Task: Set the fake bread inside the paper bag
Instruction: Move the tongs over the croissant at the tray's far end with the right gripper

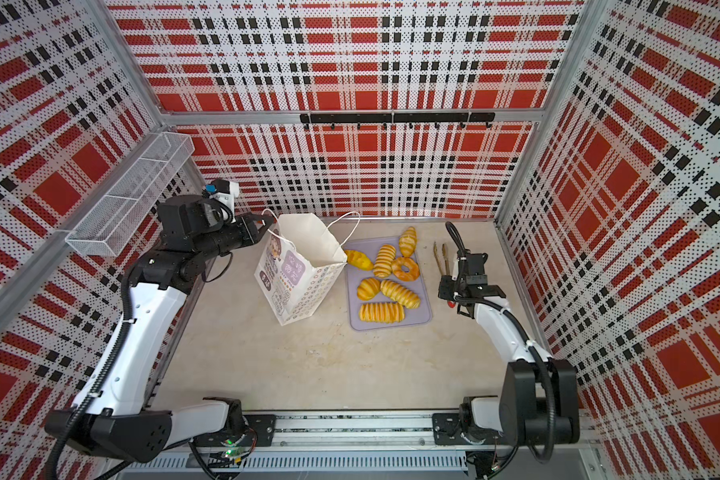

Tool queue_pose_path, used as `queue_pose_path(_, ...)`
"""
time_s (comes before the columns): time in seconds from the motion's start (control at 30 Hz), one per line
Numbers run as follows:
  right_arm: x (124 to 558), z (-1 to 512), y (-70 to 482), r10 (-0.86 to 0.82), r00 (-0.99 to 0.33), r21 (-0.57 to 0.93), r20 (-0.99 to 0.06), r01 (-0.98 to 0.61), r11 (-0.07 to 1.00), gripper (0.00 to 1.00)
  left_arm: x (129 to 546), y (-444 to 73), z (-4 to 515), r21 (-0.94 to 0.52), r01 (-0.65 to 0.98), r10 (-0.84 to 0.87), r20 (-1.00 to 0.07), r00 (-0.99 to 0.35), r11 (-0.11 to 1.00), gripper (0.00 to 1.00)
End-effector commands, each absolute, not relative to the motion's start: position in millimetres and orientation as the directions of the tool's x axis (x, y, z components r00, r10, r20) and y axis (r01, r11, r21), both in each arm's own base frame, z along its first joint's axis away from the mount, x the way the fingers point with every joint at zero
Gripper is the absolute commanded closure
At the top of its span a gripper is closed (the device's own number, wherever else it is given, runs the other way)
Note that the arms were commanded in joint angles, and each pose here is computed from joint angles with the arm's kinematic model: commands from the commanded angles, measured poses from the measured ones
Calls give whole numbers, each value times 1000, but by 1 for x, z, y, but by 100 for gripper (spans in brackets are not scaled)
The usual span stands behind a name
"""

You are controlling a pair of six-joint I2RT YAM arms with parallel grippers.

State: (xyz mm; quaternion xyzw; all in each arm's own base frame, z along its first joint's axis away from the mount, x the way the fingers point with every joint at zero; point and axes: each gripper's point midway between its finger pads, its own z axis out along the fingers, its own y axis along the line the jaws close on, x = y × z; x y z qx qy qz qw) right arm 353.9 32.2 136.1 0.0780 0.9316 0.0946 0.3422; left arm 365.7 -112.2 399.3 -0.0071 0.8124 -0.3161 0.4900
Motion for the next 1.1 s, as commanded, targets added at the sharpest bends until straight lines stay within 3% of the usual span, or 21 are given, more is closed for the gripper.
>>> queue_pose_path(0.0,340,148,40,219,-748,267,-626,58,962,73,355,-112,419,-505,355,-328,-829,-452,787,100)
queue_pose_path(0.37,283,186,67,226,-716,398,-661,-79,914,72,339,-122,409,-503,406,-313,-837,-449,763,100)
queue_pose_path(0.53,274,182,76,223,-747,439,-627,-102,893,72,334,-124,414,-481,429,-295,-853,-432,764,100)
queue_pose_path(1.07,339,179,78,239,-751,440,-615,-76,895,71,345,-133,422,-454,468,-260,-868,-422,758,100)
